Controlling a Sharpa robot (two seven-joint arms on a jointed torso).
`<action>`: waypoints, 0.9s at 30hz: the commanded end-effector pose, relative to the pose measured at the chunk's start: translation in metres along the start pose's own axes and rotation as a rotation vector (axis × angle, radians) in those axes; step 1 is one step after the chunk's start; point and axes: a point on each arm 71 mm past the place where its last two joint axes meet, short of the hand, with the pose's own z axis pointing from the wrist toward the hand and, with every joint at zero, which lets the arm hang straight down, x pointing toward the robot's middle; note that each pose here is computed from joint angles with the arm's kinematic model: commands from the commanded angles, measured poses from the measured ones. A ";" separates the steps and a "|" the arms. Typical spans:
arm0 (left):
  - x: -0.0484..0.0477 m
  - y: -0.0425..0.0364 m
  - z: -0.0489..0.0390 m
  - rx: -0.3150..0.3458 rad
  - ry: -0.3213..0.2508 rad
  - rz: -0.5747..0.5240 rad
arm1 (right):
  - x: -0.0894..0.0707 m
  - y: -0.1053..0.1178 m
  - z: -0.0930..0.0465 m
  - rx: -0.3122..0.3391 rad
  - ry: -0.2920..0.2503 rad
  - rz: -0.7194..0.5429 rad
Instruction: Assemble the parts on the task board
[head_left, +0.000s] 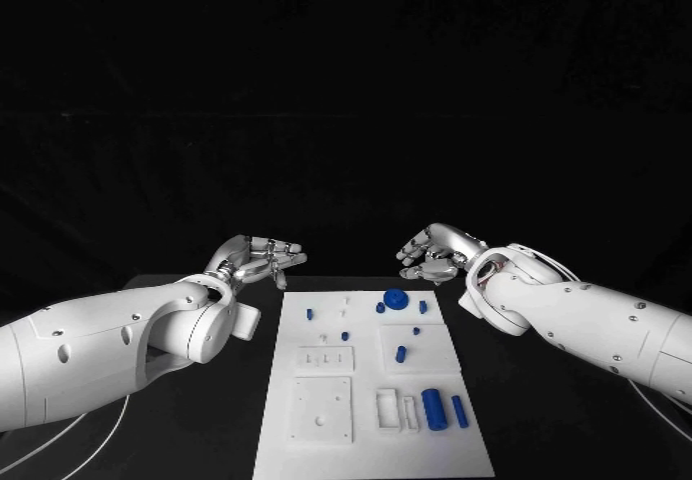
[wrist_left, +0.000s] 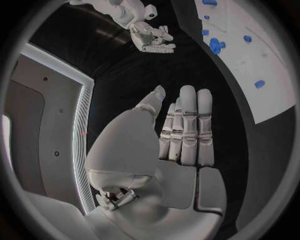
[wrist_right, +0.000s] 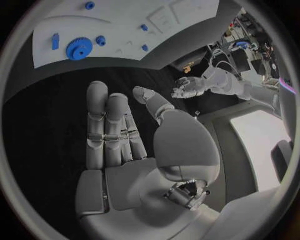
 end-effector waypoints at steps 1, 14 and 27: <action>0.0073 -0.0049 -0.0020 0.006 0.070 0.040 | 0.004 0.006 0.002 0.008 0.033 -0.184; 0.0134 -0.0230 -0.0085 0.049 0.117 0.050 | 0.015 0.024 0.012 -0.011 0.065 -0.336; 0.0225 -0.0319 -0.0113 0.058 0.169 0.065 | 0.027 0.026 0.015 -0.005 0.096 -0.405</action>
